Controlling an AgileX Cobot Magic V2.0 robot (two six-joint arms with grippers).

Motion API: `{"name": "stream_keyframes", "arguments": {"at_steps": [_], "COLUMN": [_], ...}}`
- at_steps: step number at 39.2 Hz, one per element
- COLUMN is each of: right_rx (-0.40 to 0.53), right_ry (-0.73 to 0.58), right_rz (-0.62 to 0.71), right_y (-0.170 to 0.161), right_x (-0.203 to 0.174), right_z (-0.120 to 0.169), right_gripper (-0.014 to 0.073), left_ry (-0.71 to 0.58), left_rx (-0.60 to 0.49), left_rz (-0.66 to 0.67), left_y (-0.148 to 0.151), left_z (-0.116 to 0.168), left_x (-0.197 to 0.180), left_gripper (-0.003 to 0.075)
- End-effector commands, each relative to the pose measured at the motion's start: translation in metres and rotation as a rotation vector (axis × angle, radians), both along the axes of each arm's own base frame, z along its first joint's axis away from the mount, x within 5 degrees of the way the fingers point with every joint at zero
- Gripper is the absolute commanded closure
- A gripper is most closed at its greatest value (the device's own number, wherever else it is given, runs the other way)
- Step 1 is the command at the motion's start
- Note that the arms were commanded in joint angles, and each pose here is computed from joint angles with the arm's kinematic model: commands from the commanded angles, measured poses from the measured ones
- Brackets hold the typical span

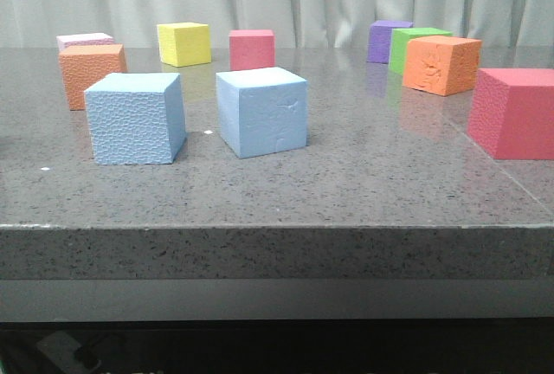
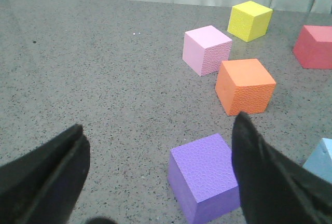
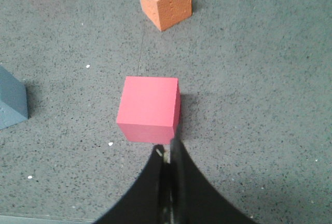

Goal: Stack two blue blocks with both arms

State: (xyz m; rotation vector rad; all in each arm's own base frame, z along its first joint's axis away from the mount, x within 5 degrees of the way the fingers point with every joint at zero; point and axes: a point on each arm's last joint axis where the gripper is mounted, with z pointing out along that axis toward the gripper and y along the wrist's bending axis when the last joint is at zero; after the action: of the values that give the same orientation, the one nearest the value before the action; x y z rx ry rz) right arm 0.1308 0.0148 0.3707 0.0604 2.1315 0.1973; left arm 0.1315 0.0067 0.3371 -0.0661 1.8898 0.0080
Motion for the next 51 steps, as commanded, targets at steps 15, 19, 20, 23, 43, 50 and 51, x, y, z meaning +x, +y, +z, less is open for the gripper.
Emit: {"name": "stream_keyframes", "arguments": {"at_steps": [15,19,20,23,43,50,51], "right_rx": [-0.039,-0.034,-0.033,-0.033,-0.033,-0.033,-0.033], "right_ry": [-0.529,-0.599,-0.606,-0.610,-0.610,-0.611,-0.611], "right_rz": [-0.020,-0.026,-0.026,-0.027,-0.027,-0.027,-0.027], "right_y": [-0.009,-0.010,-0.010,-0.010,-0.010,-0.010,-0.010], "right_x": [-0.074,-0.080,-0.080,-0.080,-0.080,-0.080,-0.080], "right_z": [-0.072,-0.073,-0.073,-0.074,-0.074,-0.074,-0.074], "right_gripper": [0.0664,0.0664,0.0664,0.0664,0.0664,0.0664,0.0664], "left_ry": [-0.100,-0.100,-0.100,-0.100,-0.043,0.013,0.020], "left_rx": [0.005,0.005,0.005,0.005,-0.117,-0.098,-0.097], "left_rz": [0.003,0.003,0.003,0.003,-0.062,-0.220,-0.245], "left_y": [0.000,0.000,0.000,0.000,-0.010,-0.034,-0.039], "left_z": [0.017,0.017,0.017,0.017,0.021,0.033,0.034], "left_x": [0.002,0.002,0.002,0.002,0.011,0.031,0.033], "left_gripper": [0.0177,0.0177,0.0177,0.0177,0.0176,0.0176,0.0176]}}
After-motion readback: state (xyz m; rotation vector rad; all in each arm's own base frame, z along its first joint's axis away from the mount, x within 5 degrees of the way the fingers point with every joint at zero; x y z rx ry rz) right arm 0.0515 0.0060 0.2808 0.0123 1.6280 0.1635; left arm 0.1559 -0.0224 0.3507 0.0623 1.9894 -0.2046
